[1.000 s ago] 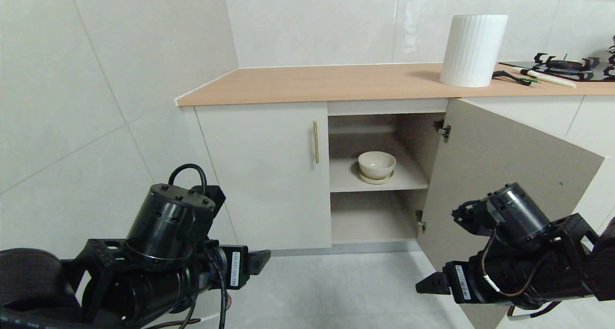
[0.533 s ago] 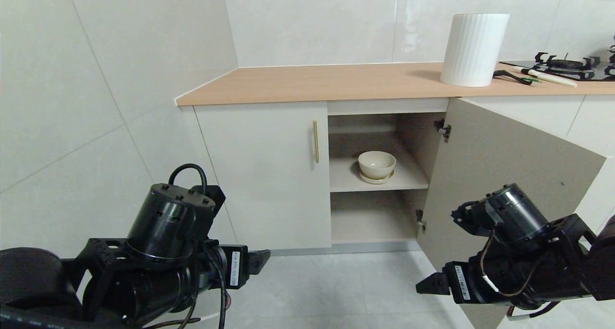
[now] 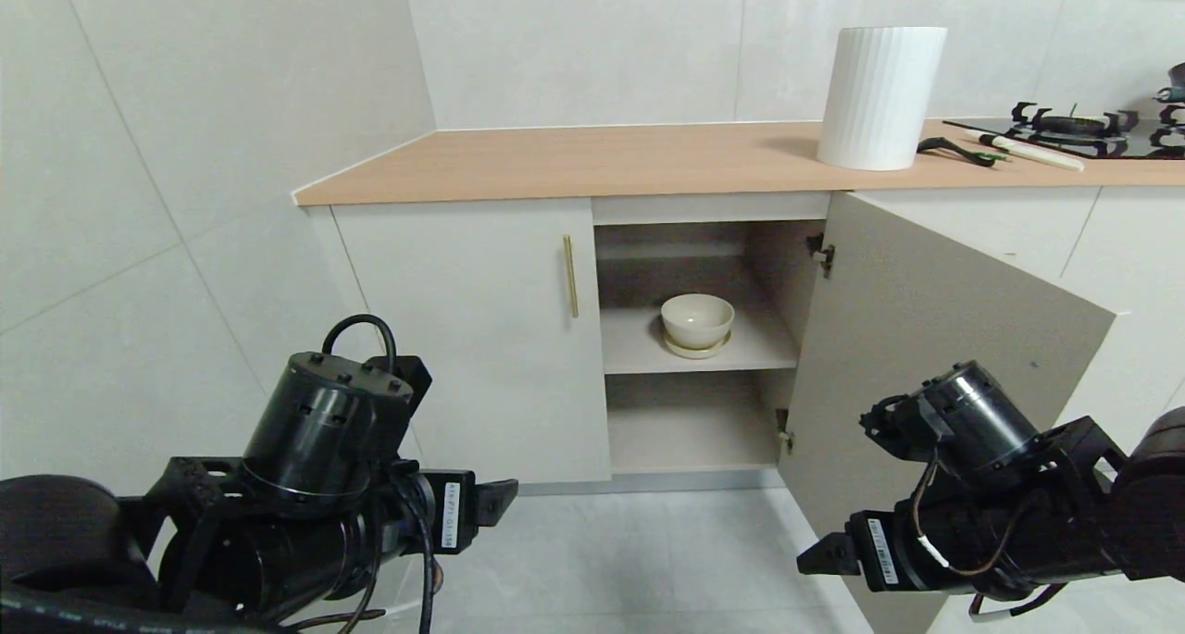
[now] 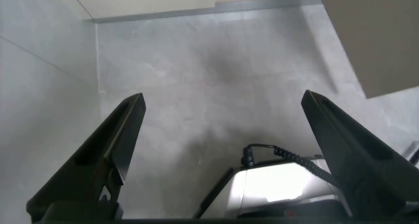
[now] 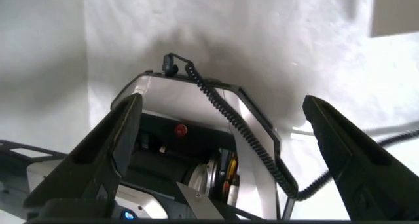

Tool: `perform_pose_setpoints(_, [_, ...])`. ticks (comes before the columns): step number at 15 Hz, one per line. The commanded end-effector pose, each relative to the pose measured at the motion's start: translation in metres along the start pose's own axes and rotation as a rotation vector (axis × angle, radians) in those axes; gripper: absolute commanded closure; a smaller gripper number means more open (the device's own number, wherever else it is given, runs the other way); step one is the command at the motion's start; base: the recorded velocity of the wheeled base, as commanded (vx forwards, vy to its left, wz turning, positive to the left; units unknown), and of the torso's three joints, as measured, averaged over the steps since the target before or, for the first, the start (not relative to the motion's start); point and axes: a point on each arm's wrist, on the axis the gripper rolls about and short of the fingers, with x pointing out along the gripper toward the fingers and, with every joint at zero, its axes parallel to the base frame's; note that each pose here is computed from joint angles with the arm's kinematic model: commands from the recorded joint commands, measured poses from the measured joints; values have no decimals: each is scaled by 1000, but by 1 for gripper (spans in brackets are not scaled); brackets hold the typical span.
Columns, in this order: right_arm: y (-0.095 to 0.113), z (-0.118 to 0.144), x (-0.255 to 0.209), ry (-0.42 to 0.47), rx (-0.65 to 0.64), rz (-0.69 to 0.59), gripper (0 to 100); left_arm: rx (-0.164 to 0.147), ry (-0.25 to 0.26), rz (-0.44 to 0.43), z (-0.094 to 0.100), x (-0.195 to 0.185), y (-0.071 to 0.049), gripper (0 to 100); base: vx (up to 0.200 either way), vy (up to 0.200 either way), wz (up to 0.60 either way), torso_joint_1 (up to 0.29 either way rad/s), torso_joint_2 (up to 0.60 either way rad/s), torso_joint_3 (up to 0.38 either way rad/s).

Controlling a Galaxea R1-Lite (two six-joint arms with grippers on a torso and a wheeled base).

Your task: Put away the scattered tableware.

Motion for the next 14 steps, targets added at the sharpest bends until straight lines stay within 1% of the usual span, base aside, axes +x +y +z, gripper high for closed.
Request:
perform_pose_setpoints(1, [-4, 2, 4, 10, 13, -15, 0, 1, 1, 0, 0, 0, 0, 0, 0, -200, 0, 2, 2, 2])
perform_pose_setpoints(3, [-13, 6, 9, 14, 37, -43, 0, 0, 1, 0, 0, 0, 0, 0, 0, -200, 0, 0, 2, 0])
perform_pose_setpoints(6, [-41, 20, 2, 14, 76, -132, 0, -1, -5, -2, 1, -2, 0, 0, 0, -200, 0, 4, 2, 1])
perform_pose_setpoints(7, [-47, 24, 0, 17, 89, -147, 0, -1, -6, -3, 1, -2, 0, 0, 0, -200, 0, 12, 2, -2])
perform_pose_setpoints(8, [-58, 27, -11, 39, 91, -179, 0, -1, -5, -2, 1, -2, 0, 0, 0, -200, 0, 2, 7, -2])
perform_pose_setpoints(9, [-67, 30, -18, 68, 78, -207, 0, -1, -4, -4, 1, -2, 0, 0, 0, 0, 0, 0, 0, 0])
perform_pose_setpoints(10, [-77, 35, -26, 77, 86, -243, 0, -1, -4, -4, 1, -2, 0, 0, 0, 0, 0, 0, 0, 0])
perform_pose_setpoints(11, [-87, 39, -35, 65, 108, -275, 0, -1, -5, -4, 1, -2, 0, 0, 0, 0, 0, 0, 0, 0])
perform_pose_setpoints(13, [-107, 48, -48, 13, 148, -317, 0, -1, -5, -4, 1, -2, 0, 0, 0, 0, 0, 0, 0, 0])
perform_pose_setpoints(14, [-114, 52, -50, -4, 170, -327, 0, -4, -7, -4, 1, -2, 0, 0, 0, 0, 0, 0, 0, 0])
